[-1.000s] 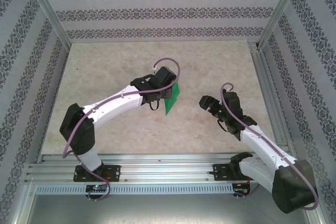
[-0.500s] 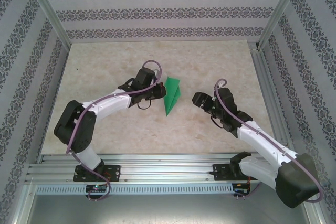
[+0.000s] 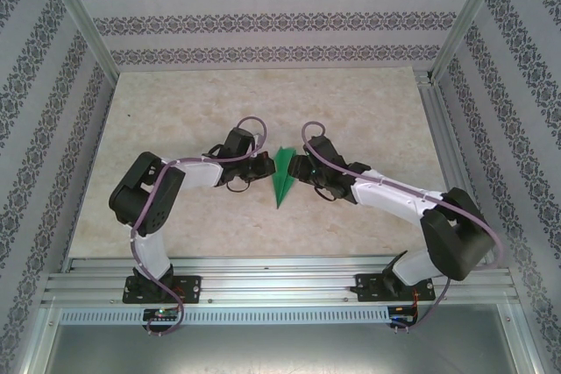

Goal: Fold a paper plane with a square sheet of paper (pick it up from the middle)

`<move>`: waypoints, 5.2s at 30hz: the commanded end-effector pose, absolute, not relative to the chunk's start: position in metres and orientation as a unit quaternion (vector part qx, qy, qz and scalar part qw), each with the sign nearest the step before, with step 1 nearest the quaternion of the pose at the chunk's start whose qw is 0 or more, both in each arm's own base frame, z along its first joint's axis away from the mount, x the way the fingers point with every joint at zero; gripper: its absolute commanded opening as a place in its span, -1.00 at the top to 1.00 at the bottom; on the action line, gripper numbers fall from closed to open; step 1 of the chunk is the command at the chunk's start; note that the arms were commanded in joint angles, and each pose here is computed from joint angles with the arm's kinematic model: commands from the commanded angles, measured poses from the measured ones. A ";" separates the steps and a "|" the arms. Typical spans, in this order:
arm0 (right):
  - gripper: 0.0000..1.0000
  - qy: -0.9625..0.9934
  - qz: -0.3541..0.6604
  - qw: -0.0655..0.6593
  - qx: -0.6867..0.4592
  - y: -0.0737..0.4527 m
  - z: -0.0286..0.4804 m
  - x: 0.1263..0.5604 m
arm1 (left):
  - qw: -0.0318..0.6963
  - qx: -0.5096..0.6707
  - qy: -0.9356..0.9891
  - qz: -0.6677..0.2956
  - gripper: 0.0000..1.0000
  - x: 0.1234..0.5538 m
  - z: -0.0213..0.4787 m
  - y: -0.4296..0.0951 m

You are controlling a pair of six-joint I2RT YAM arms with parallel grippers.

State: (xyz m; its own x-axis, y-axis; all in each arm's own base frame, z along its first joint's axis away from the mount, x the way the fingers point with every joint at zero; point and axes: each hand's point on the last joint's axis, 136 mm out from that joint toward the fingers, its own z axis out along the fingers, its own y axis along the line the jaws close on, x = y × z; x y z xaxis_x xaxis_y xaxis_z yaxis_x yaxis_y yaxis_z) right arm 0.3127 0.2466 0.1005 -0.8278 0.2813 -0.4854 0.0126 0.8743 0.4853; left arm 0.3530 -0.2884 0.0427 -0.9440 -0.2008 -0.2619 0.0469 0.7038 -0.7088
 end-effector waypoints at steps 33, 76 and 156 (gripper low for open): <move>0.14 0.950 0.219 0.220 0.039 0.295 0.064 0.299 | 0.151 -0.050 0.899 -0.408 0.94 0.355 0.038 -0.282; -0.07 0.947 0.248 0.203 0.004 0.316 0.047 0.284 | 0.139 -0.050 0.898 -0.414 0.82 0.352 0.036 -0.284; 0.69 0.976 -0.005 0.214 -0.039 0.291 0.015 0.304 | 0.287 -0.193 0.921 -0.178 -0.87 0.350 0.077 -0.123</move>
State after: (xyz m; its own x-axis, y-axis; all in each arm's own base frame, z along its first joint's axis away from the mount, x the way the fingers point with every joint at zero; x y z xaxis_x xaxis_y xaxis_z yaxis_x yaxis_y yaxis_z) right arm 0.3045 0.2890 0.0188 -0.9104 -0.0412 -0.4117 -0.0537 0.9984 0.0189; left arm 0.3510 -0.1333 0.0751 -0.7715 -0.4591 -0.4405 -0.2433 0.8526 -0.4625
